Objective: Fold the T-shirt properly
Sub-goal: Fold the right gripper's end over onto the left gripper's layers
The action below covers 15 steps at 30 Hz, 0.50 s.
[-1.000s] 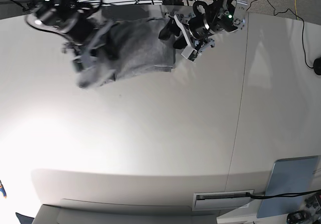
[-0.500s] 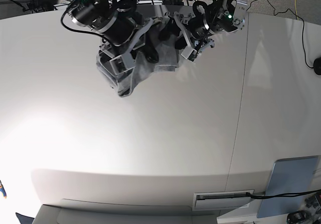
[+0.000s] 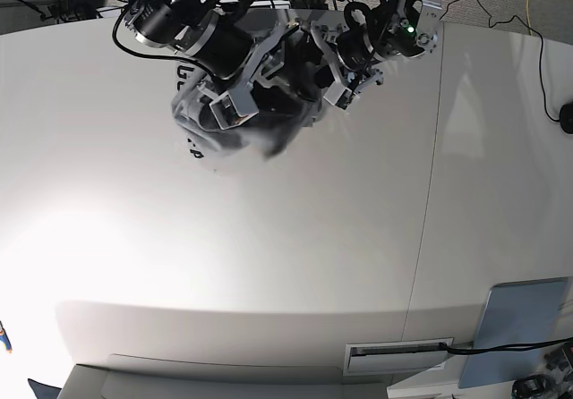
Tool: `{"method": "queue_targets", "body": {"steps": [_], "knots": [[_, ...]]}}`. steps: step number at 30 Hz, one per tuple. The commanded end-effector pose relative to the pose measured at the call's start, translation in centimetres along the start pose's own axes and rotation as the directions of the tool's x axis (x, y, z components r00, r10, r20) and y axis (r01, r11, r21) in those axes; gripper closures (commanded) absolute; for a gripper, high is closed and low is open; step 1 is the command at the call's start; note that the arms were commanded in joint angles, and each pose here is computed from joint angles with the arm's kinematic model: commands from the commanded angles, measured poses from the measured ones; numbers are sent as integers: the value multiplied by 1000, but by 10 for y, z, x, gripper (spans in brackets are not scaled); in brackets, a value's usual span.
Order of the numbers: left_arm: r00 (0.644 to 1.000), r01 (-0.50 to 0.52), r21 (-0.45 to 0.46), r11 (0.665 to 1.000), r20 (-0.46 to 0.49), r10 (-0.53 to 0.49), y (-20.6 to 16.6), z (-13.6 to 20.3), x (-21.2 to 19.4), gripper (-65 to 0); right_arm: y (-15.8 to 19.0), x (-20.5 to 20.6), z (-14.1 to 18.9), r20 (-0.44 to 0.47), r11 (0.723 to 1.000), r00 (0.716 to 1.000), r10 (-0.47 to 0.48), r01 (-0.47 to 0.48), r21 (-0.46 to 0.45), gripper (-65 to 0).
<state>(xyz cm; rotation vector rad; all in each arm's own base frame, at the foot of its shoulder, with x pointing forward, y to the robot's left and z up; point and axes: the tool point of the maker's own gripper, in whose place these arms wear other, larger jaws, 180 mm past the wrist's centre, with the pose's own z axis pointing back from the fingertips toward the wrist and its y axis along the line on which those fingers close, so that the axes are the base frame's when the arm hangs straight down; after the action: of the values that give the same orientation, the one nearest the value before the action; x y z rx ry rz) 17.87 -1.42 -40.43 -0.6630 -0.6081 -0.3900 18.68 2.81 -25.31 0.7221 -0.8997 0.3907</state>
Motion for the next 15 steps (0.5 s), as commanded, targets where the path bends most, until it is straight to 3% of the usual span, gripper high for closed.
{"method": "queue_targets", "body": {"steps": [1, 6, 11, 15], "knots": [[999, 9, -14, 1000, 40, -8, -4, 2, 11, -356, 9, 16, 2, 70, 999, 997, 9, -12, 37, -230], [998, 38, -1, 999, 40, -38, 1, 8, 13, -356, 5, 17, 2, 74, 999, 997, 33, -35, 23, -230], [993, 83, 54, 995, 73, -87, 16, 28, 30, -356, -42, 14, 16, 48, 984, 996, 70, -61, -168, -230], [995, 51, 11, 999, 85, -51, 13, 40, 38, -356, -95, 20, 45, 53, 932, 996, 74, -50, -359, -230]]}}
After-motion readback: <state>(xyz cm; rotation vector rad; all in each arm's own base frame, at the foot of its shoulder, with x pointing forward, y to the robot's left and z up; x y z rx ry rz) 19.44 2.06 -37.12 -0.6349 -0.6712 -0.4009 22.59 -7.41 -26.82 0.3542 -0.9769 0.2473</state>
